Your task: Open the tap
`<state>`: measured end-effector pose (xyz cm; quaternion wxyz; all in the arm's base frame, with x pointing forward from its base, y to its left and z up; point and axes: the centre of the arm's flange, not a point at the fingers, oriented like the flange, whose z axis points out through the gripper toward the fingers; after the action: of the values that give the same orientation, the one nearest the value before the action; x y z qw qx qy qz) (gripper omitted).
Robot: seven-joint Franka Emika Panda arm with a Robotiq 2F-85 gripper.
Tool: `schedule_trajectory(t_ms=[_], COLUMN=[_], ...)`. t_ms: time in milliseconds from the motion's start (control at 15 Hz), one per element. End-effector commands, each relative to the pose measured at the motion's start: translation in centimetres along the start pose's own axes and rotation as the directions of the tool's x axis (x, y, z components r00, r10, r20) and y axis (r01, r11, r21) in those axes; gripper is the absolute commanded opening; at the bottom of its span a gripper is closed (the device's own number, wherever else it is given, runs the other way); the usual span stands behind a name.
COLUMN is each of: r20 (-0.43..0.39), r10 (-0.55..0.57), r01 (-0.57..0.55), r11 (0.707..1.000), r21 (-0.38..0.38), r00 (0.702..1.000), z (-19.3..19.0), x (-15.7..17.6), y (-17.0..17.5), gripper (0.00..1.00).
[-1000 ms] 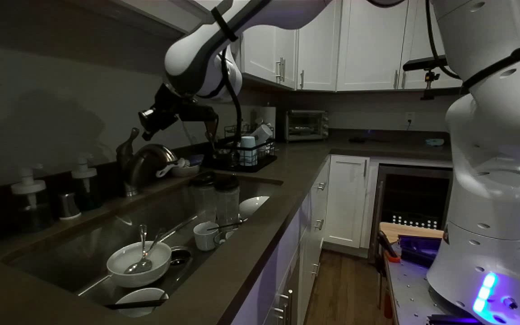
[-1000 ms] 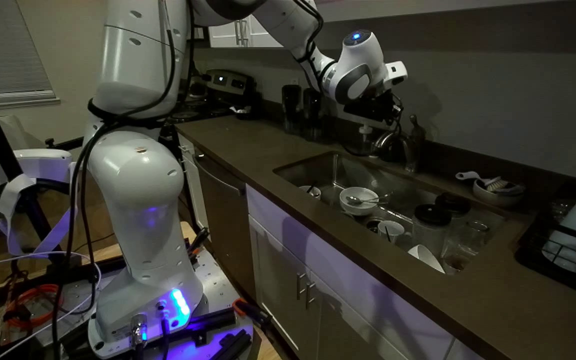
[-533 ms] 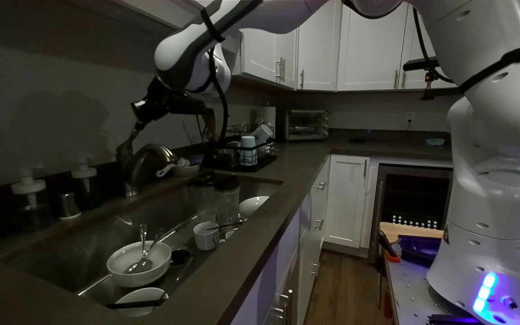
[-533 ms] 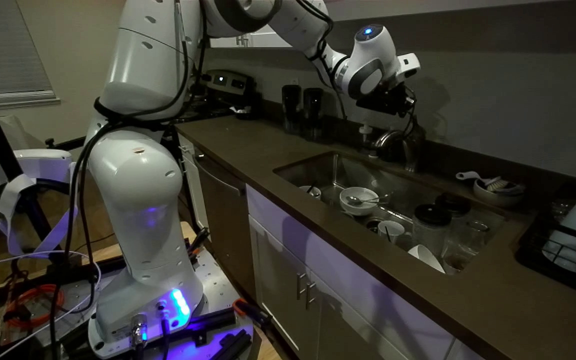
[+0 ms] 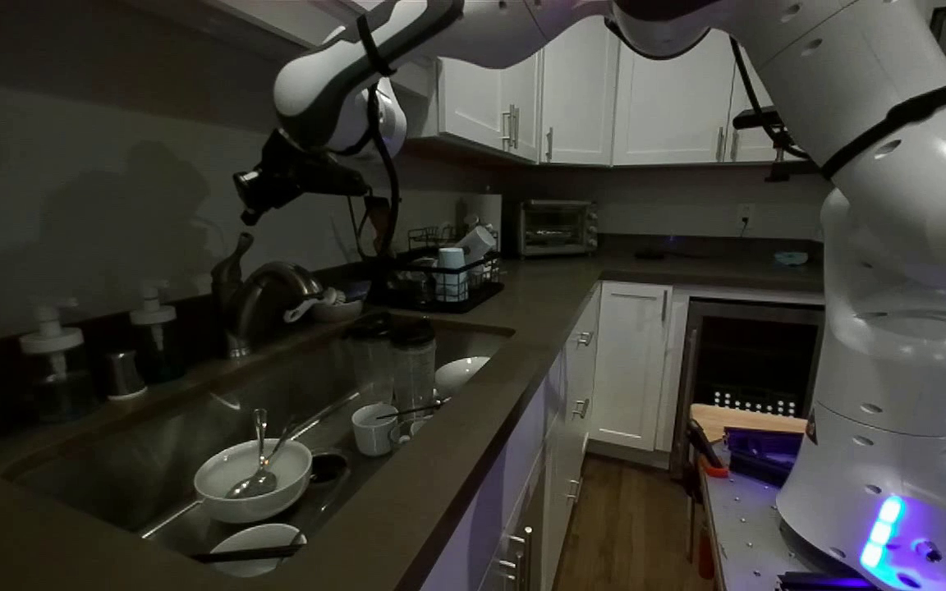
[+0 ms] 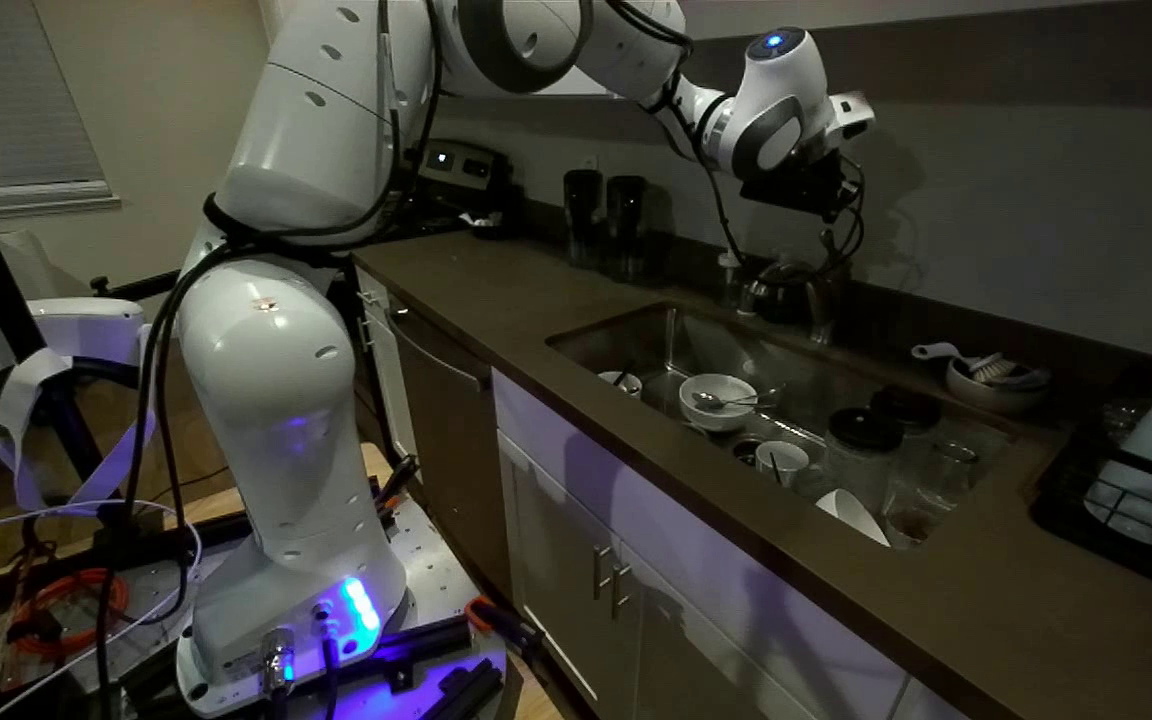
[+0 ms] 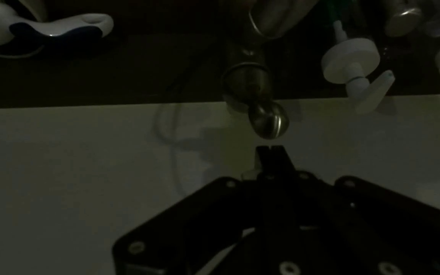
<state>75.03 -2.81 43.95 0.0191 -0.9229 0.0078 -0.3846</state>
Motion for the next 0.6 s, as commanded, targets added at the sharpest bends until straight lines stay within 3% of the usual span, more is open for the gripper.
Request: schedule_trajectory(t_ms=[0, 267, 333, 533], r20=[0.028, 0.053, 0.059, 0.050], r10=[0.009, 0.018, 0.020, 0.034], r01=[-0.008, -0.017, -0.019, -0.031], r11=[1.000, 1.000, 1.000, 0.998], r21=[-0.021, -0.010, -0.023, -0.062], r00=[1.000, 0.998, 0.998, 0.998], z=[1.11, 1.19, 1.16, 1.10], x=[1.03, 0.73, 0.67, 0.75], y=[0.32, 0.24, 0.19, 0.41], gripper=[0.07, 0.15, 0.10, 0.14])
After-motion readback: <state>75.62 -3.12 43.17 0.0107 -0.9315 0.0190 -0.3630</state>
